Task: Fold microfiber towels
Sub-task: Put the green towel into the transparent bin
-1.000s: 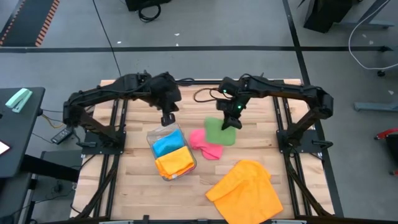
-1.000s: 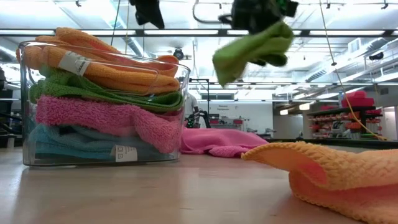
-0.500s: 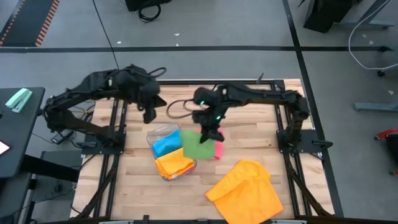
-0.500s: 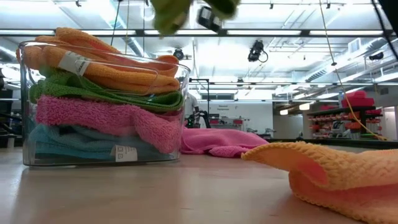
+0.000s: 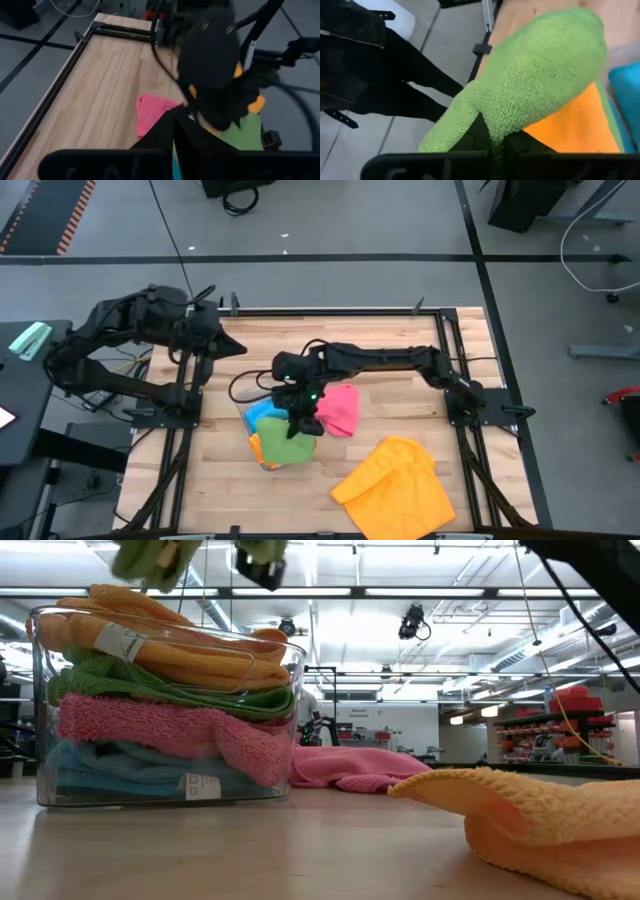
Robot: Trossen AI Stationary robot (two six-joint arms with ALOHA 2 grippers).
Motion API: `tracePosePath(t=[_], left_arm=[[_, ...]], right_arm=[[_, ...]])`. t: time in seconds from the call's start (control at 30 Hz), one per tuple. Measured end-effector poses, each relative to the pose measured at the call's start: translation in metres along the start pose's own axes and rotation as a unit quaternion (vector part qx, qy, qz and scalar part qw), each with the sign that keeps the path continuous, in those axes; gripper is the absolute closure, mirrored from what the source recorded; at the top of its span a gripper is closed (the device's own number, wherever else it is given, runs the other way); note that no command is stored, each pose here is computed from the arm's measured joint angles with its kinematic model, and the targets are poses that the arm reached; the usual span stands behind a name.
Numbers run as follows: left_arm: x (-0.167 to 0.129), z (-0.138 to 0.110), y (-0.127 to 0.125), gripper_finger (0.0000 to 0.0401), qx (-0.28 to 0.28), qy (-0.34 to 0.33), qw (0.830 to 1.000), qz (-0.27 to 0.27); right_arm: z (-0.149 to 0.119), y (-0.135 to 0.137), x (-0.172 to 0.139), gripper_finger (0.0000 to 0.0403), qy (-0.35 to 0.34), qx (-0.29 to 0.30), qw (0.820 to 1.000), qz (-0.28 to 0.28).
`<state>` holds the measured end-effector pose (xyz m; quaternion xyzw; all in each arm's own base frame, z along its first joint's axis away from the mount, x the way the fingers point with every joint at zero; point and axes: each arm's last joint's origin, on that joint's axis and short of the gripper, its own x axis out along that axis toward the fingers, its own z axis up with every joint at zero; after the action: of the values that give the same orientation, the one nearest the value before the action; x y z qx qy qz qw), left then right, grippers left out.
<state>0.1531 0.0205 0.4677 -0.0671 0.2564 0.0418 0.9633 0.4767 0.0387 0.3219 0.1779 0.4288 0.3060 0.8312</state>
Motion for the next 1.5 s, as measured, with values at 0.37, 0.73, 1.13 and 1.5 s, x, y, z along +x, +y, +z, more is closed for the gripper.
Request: tracePosePath(t=[0.37, 0.73, 1.13, 1.5], left_arm=[[-0.004, 0.0, -0.002, 0.0385, -0.008, -0.009, 1.0, -0.005], [0.001, 0.001, -0.001, 0.0376, -0.045, -0.001, 0.999, -0.004], [0.002, 0.001, -0.001, 0.0388, -0.059, -0.001, 0.998, 0.001], [0.009, 0.001, 0.0, 0.0377, -0.059, 0.009, 0.998, 0.003]], right_arm=[[0.0, -0.013, 0.02, 0.039, -0.001, -0.112, 0.993, 0.036], [-0.019, -0.074, 0.035, 0.039, 0.048, -0.134, 0.989, 0.034], [-0.021, -0.075, 0.039, 0.0345, 0.068, -0.175, 0.982, -0.019], [-0.032, -0.066, 0.062, 0.0268, 0.113, -0.18, 0.974, -0.073]])
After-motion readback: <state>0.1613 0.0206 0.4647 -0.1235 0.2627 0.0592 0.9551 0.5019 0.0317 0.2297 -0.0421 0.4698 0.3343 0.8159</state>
